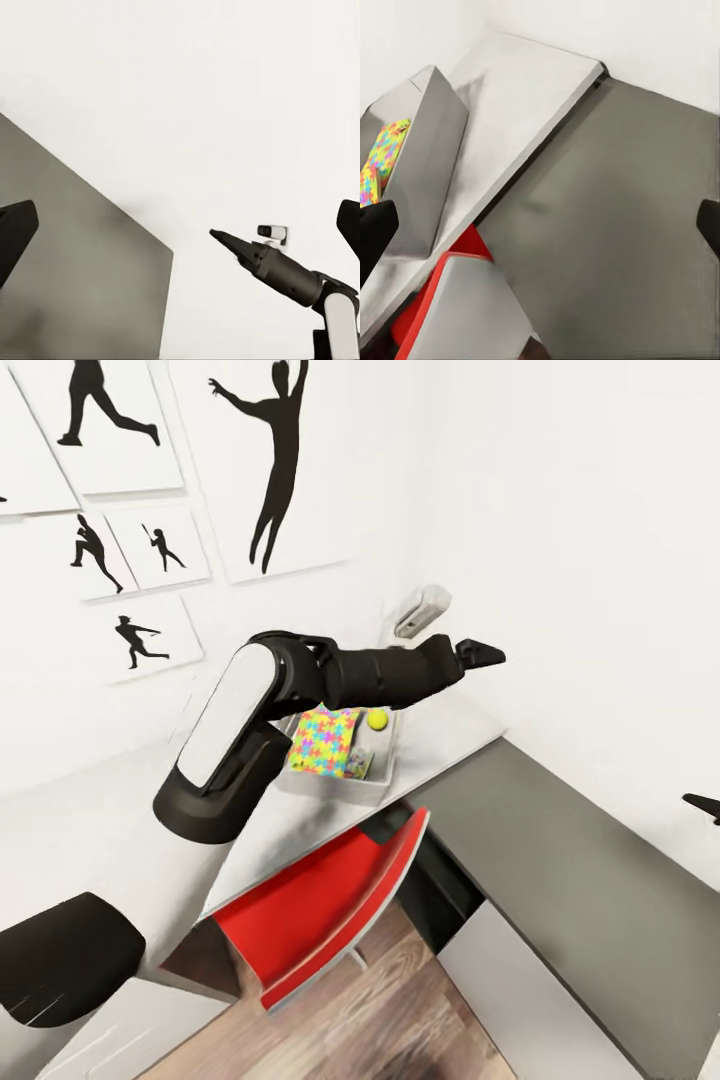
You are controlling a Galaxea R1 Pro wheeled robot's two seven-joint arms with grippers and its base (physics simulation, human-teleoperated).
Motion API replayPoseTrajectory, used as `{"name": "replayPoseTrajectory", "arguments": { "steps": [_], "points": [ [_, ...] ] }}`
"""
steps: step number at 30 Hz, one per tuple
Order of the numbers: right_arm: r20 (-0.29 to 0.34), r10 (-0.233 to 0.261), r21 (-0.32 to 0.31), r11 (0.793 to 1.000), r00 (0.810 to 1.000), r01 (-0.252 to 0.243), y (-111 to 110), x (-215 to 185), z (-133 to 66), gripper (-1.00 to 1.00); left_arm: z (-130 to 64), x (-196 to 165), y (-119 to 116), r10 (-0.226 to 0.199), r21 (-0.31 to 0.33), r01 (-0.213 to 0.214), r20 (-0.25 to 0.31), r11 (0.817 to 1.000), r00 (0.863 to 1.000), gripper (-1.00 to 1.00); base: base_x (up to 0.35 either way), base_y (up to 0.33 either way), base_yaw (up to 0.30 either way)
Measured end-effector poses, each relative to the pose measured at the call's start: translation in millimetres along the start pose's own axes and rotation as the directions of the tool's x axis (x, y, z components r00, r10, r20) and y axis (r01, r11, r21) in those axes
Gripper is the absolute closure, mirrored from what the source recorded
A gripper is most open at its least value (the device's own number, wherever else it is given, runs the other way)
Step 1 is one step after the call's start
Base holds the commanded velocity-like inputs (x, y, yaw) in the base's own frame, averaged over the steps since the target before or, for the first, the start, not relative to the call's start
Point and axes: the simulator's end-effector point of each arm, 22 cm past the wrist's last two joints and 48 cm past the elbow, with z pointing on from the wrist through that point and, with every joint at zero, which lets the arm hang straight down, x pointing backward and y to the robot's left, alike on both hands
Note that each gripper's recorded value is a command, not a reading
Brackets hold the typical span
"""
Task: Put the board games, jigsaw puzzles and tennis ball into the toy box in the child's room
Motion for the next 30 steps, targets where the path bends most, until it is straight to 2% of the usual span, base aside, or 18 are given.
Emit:
{"name": "replayPoseTrajectory", "arguments": {
  "steps": [6, 12, 15, 20, 30],
  "points": [
    [0.008, 0.007, -0.015, 1.000, 1.000, -0.007, -0.3, 0.3, -12.1, -1.00, 13.5, 25.6, -10.1, 0.000, 0.002, 0.000, -0.003, 1.000, 1.000, -1.00, 0.000, 0.000, -0.182],
    [0.000, 0.013, -0.022, 1.000, 1.000, -0.013, -0.1, 6.0, -18.3, -1.00, 28.8, 70.1, -27.5, 0.017, 0.024, -0.016, -0.049, 1.000, 0.999, -1.00, 0.000, 0.000, -0.183],
    [-0.003, 0.014, -0.028, 1.000, 1.000, -0.014, 1.6, 8.1, -19.0, -1.00, 31.6, 82.7, -29.6, 0.009, 0.026, -0.007, -0.059, 1.000, 0.998, -1.00, 0.000, 0.000, -0.183],
    [-0.029, 0.015, -0.044, 0.999, 0.999, -0.016, 7.5, 18.7, -14.5, -1.00, 35.5, 112.6, -23.1, -0.044, 0.024, 0.046, -0.088, 0.999, 0.995, -1.00, 0.000, 0.000, -0.183],
    [-0.038, 0.010, -0.058, 0.998, 0.999, -0.013, 14.2, 22.0, -14.7, -1.00, 34.2, 125.2, -21.1, -0.057, 0.014, 0.059, -0.091, 0.998, 0.994, -1.00, 0.000, 0.000, -0.183]
  ]
}}
